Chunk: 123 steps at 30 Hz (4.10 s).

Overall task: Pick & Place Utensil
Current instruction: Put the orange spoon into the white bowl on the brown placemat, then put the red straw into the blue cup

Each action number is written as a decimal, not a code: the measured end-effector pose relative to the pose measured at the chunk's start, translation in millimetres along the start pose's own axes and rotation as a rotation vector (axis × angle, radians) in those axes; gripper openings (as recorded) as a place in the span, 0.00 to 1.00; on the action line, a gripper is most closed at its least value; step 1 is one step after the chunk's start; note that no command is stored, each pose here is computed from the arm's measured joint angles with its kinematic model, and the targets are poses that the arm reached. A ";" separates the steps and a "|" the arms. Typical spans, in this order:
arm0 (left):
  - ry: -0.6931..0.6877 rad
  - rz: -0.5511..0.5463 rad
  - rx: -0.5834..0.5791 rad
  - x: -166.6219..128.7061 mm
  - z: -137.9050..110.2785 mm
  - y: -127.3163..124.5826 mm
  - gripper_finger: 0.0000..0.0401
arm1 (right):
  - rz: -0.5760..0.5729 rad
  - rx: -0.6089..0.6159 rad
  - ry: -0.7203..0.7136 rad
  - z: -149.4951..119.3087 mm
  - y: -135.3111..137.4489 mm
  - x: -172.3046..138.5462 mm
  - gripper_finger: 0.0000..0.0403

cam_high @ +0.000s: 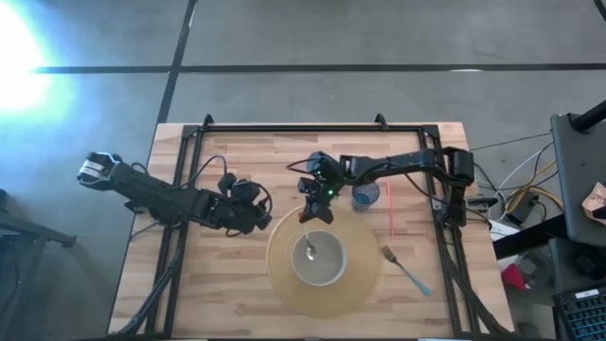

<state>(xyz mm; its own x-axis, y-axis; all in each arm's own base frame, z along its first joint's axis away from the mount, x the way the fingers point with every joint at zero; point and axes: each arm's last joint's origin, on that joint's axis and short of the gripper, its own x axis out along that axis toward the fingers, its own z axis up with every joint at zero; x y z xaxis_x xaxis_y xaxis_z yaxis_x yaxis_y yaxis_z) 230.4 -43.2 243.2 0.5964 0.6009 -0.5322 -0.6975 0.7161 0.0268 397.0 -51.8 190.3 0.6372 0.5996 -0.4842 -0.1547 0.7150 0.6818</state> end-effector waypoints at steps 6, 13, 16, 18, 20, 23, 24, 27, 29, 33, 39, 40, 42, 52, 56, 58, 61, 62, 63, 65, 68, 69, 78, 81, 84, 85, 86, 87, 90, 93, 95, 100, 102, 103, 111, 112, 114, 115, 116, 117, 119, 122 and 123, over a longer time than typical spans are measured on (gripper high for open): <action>-0.001 0.001 -0.003 0.3 0.3 0.2 0.52 | -0.008 0.028 0.029 -6.0 -11.3 9.6 0.02; -0.001 0.002 -0.009 0.4 0.4 0.3 0.52 | -0.012 0.021 0.045 -9.6 -17.0 14.2 0.02; -0.002 0.001 -0.010 0.4 0.5 0.1 0.52 | -0.011 -0.007 0.043 -9.2 -16.5 14.1 0.02; -0.003 0.000 -0.011 0.4 0.6 0.0 0.52 | -0.011 -0.009 0.048 -9.7 -16.7 14.0 0.02; -0.003 -0.001 -0.012 0.4 0.7 0.0 0.52 | -0.011 -0.020 0.048 -9.8 -16.7 14.0 0.02; -0.004 -0.002 -0.014 0.4 0.8 -0.2 0.52 | -0.009 -0.033 0.052 -10.2 -16.8 13.9 0.02; -0.004 -0.002 -0.014 0.4 0.8 -0.2 0.52 | -0.010 -0.030 0.055 -10.5 -16.9 13.9 0.02; -0.005 -0.002 -0.014 0.4 0.8 -0.2 0.52 | -0.012 -0.034 0.069 -12.3 -17.2 13.7 0.02; -0.005 -0.002 -0.014 0.4 0.9 -0.2 0.52 | -0.014 -0.036 0.074 -12.9 -17.4 13.7 0.04; -0.005 -0.002 -0.014 0.4 0.9 -0.2 0.52 | -0.021 -0.037 0.080 -13.7 -17.7 13.6 0.09; -0.005 -0.001 -0.015 0.5 1.0 -0.1 0.52 | -0.022 -0.029 0.085 -14.2 -17.3 13.0 0.19; -0.004 -0.001 -0.014 0.5 1.0 -0.1 0.52 | -0.022 -0.027 0.085 -14.1 -16.6 12.4 0.20; -0.004 -0.001 -0.015 0.6 1.1 0.0 0.52 | -0.022 -0.025 0.088 -13.6 -13.8 9.7 0.23; -0.008 -0.005 -0.021 0.7 1.7 -0.4 0.52 | -0.021 -0.083 0.079 -6.9 11.0 -16.3 0.29; -0.006 -0.013 -0.025 0.2 2.8 -1.0 0.52 | -0.021 -0.124 0.073 -4.6 27.4 -33.4 0.30; -0.008 -0.014 -0.028 0.0 3.5 -1.2 0.52 | -0.020 -0.142 0.074 -4.5 37.4 -42.7 0.30; -0.013 -0.017 -0.032 -0.1 5.1 -1.6 0.52 | -0.021 -0.155 0.082 -6.6 54.9 -56.5 0.28; -0.015 -0.018 -0.034 -0.1 5.5 -1.8 0.52 | -0.036 -0.164 0.080 -7.3 61.4 -60.0 0.28; -0.014 -0.017 -0.033 0.0 5.4 -1.6 0.52 | -0.068 -0.172 0.080 -8.7 68.6 -64.5 0.27; -0.015 -0.014 -0.036 0.7 6.0 -1.2 0.52 | -0.162 -0.182 0.094 -14.2 81.7 -70.8 0.26; -0.014 -0.002 -0.042 2.9 7.2 0.8 0.52 | -0.281 -0.214 0.120 -24.5 101.0 -81.1 0.24; -0.015 0.004 -0.044 4.2 8.1 1.8 0.52 | -0.303 -0.225 0.119 -26.9 107.6 -84.2 0.24; 0.044 0.030 -0.013 24.2 19.3 19.7 0.52 | -0.457 -0.135 0.032 -56.3 130.7 -110.9 0.21; 0.057 0.016 -0.005 30.9 24.9 25.7 0.52 | -0.493 -0.039 0.008 -72.3 128.8 -118.1 0.21; 0.064 -0.031 0.006 37.5 31.4 30.0 0.52 | -0.518 0.062 -0.017 -89.1 126.3 -123.5 0.22; 0.065 -0.052 0.010 39.5 33.5 31.2 0.52 | -0.528 0.098 -0.029 -95.0 125.4 -125.3 0.22; 0.064 -0.075 0.014 41.3 35.7 32.1 0.52 | -0.532 0.132 -0.035 -100.7 124.4 -126.7 0.22; 0.061 -0.098 0.016 43.0 38.0 32.9 0.52 | -0.534 0.164 -0.040 -106.0 123.7 -127.6 0.23; 0.057 -0.157 0.025 46.4 42.7 34.7 0.52 | -0.551 0.247 -0.062 -120.7 121.3 -130.1 0.22; 0.054 -0.183 0.039 48.2 45.0 36.2 0.52 | -0.552 0.321 -0.074 -133.4 120.0 -129.9 0.21; 0.050 -0.183 0.050 48.8 45.7 37.0 0.52 | -0.561 0.373 -0.076 -142.5 118.9 -127.9 0.20; 0.050 -0.187 0.082 49.2 45.8 37.5 0.52 | -0.566 0.495 -0.059 -159.2 120.9 -117.4 0.19; 0.054 -0.203 0.093 49.2 45.7 37.2 0.52 | -0.562 0.545 -0.043 -163.8 124.0 -111.0 0.20; 0.055 -0.208 0.102 49.2 45.6 37.2 0.52 | -0.562 0.567 -0.035 -165.9 125.9 -107.2 0.20; 0.056 -0.227 0.166 49.8 45.8 37.7 0.52 | -0.621 0.648 -0.081 -179.4 152.3 -82.6 0.18; 0.055 -0.227 0.173 49.9 45.8 37.8 0.52 | -0.631 0.658 -0.098 -181.3 154.8 -80.8 0.18; 0.054 -0.227 0.186 49.9 45.8 37.8 0.52 | -0.653 0.686 -0.121 -185.5 157.9 -77.4 0.17; 0.053 -0.227 0.191 50.0 45.9 38.0 0.52 | -0.669 0.705 -0.128 -187.6 158.1 -76.3 0.17; 0.052 -0.227 0.199 50.0 45.9 38.1 0.52 | -0.693 0.725 -0.126 -190.0 157.6 -75.5 0.17; 0.052 -0.226 0.204 50.1 45.9 38.1 0.52 | -0.719 0.743 -0.119 -192.2 156.5 -75.3 0.17; 0.051 -0.226 0.213 50.1 45.9 38.2 0.52 | -0.781 0.779 -0.103 -196.2 152.7 -75.8 0.18; 0.050 -0.226 0.231 50.1 45.8 38.3 0.52 | -0.876 0.828 -0.085 -200.9 146.6 -79.1 0.20; 0.049 -0.227 0.234 50.2 46.0 38.4 0.52 | -0.901 0.839 -0.081 -201.8 145.0 -80.5 0.20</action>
<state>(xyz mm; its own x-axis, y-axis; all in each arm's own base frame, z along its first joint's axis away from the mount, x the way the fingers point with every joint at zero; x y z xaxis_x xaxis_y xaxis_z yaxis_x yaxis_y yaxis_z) 251.9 30.8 256.4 0.7024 0.4033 -0.5865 -0.4358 0.8952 0.0936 170.9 76.2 217.5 0.3148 -0.0329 -0.9486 0.8773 0.3915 0.2775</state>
